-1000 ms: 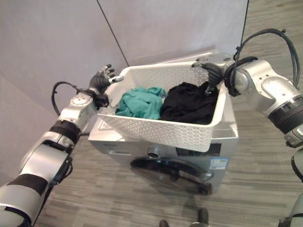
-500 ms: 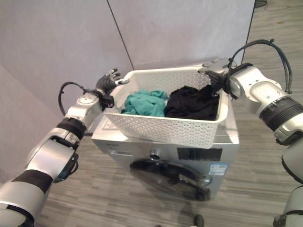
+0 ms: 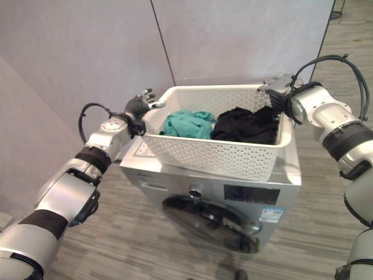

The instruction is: Grab the laundry basket,head to the washer,open it,put in the laundry and shut it.

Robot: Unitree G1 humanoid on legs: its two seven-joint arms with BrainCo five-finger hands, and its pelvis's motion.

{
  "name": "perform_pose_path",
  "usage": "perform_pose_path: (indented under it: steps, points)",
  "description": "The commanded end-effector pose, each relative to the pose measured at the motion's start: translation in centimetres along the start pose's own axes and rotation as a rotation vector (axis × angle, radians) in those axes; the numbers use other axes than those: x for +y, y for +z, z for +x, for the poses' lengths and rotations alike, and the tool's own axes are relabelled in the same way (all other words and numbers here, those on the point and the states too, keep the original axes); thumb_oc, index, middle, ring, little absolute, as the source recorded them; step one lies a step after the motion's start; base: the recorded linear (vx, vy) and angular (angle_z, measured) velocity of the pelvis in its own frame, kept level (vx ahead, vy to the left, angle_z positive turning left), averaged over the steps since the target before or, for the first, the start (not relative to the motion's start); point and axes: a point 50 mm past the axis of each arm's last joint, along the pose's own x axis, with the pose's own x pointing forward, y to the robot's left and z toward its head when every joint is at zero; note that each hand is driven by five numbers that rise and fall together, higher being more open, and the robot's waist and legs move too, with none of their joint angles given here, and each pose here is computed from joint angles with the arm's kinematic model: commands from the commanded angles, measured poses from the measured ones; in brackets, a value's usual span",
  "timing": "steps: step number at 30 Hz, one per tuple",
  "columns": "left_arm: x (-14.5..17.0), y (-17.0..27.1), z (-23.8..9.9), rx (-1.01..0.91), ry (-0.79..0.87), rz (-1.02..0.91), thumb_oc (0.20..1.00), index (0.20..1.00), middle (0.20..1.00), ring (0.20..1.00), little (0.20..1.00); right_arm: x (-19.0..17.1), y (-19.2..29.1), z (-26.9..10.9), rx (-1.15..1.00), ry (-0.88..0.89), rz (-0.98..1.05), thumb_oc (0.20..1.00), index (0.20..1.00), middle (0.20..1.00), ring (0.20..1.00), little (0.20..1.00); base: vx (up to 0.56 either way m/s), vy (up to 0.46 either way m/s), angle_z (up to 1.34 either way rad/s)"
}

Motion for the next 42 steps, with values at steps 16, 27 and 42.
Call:
perform_pose_path:
  steps: [16,27,42]
  points:
    - [-3.8,3.7,1.0,-0.105,-0.050,0.042,1.000,1.000,1.000,1.000,1.000,-4.2,-6.8,-1.4,0.287,-0.485,0.747,1.000,1.000,1.000,1.000,1.000,0.00,0.002,0.02]
    - [-2.3,6.6,0.8,-0.179,-0.020,0.022,1.000,1.000,1.000,1.000,1.000,-4.1,-8.8,-2.9,0.325,-0.635,0.918,1.000,1.000,1.000,1.000,1.000,0.00,0.005,0.03]
    - [16.2,12.4,-16.2,-0.737,0.421,0.285,1.000,1.000,1.000,1.000,1.000,6.6,-9.9,-18.9,0.396,-1.101,1.074,1.000,1.000,1.000,1.000,1.000,0.01,0.000,0.03]
